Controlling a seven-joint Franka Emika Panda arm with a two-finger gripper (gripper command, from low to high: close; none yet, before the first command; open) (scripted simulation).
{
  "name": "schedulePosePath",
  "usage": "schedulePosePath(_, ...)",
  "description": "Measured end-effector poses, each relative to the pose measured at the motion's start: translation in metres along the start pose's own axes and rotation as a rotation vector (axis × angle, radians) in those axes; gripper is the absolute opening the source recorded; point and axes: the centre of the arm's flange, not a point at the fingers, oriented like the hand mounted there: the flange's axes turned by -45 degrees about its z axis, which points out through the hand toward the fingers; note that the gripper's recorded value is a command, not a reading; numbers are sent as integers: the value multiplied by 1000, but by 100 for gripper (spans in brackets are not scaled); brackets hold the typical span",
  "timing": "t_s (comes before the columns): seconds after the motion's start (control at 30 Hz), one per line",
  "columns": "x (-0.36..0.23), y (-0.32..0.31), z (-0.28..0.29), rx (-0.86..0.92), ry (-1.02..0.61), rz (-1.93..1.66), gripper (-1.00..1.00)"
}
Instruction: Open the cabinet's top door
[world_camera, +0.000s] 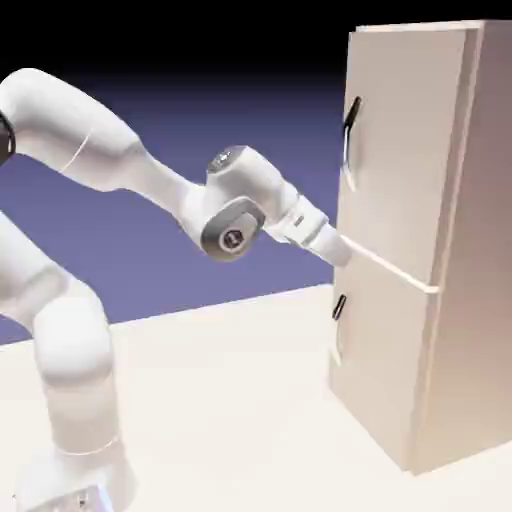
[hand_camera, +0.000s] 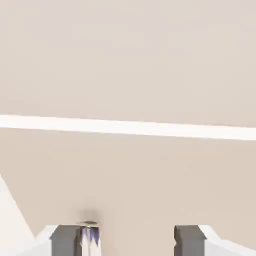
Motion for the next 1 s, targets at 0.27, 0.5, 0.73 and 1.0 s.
schedulePosePath(0.27,-76,38,101,34,-359,231,0)
schedulePosePath(0.5,-154,75,153,-45,-608,404,0)
schedulePosePath(0.73,-213,122,167,-202,-736,546,0)
schedulePosePath(1.0,-228,178,145,-414,-685,653,0)
